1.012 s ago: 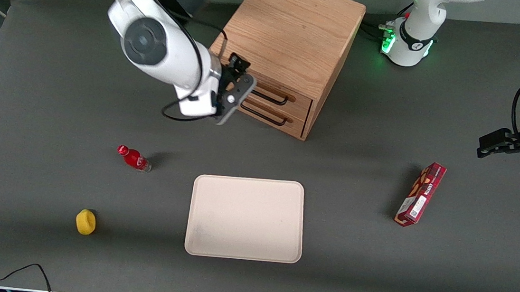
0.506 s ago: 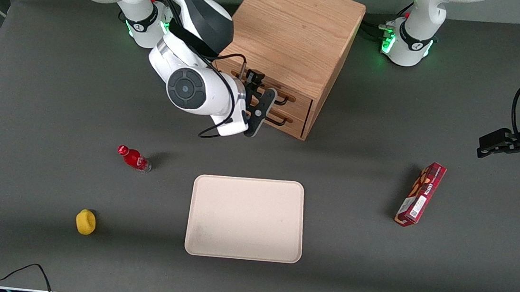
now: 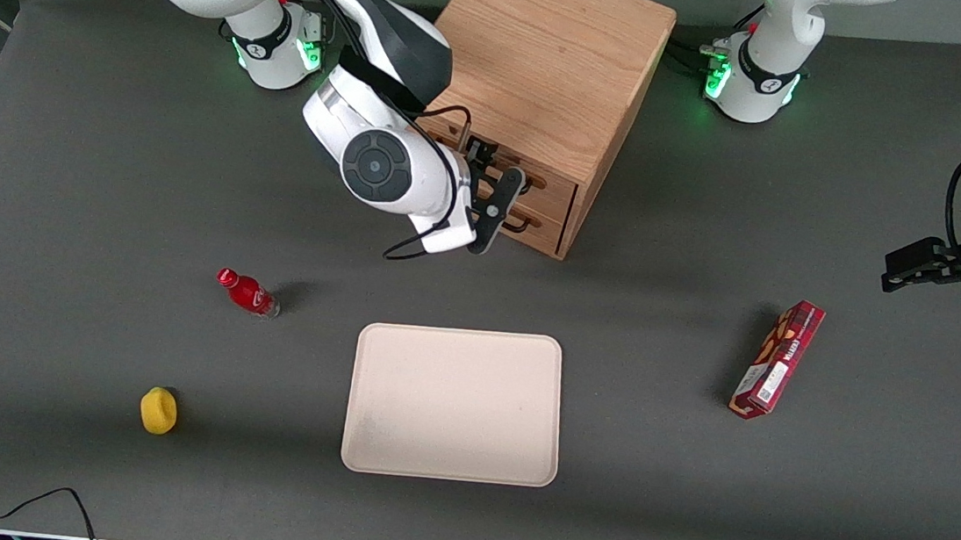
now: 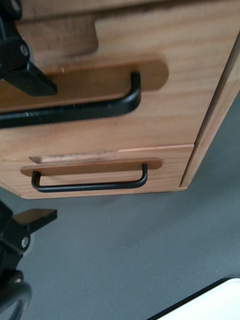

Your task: Open upper drawer

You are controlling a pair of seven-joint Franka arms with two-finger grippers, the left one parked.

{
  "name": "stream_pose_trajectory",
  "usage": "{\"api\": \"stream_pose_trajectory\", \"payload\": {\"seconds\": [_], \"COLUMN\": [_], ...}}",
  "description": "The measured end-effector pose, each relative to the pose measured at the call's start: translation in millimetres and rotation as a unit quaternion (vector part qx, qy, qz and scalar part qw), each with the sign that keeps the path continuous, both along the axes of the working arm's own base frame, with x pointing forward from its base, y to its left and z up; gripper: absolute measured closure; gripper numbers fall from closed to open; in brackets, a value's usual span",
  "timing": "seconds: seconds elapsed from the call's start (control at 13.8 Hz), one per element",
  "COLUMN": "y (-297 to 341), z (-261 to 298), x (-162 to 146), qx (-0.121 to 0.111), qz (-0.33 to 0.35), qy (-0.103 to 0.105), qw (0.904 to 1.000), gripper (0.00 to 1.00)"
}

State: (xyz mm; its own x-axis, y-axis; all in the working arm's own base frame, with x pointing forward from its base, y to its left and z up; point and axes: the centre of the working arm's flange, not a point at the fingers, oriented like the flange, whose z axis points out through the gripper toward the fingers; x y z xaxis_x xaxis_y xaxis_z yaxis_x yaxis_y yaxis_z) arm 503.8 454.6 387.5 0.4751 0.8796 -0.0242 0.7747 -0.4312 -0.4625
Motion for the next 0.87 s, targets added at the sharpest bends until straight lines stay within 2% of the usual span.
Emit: {"api": "stream_pose_trajectory", "payload": {"seconds": [0.51, 0.65, 0.87], "y": [2, -4, -20], "z": [-9, -4, 1], "x": [5, 19, 49], "qx": [-0.005, -0.007, 0.004], "qz": [0.006, 0.000, -0.012], "qy": [-0.014, -0.032, -0.039], "qw": [0.9999, 0.9995, 0.9992], "gripper": [0.00, 0.00, 0.00]}}
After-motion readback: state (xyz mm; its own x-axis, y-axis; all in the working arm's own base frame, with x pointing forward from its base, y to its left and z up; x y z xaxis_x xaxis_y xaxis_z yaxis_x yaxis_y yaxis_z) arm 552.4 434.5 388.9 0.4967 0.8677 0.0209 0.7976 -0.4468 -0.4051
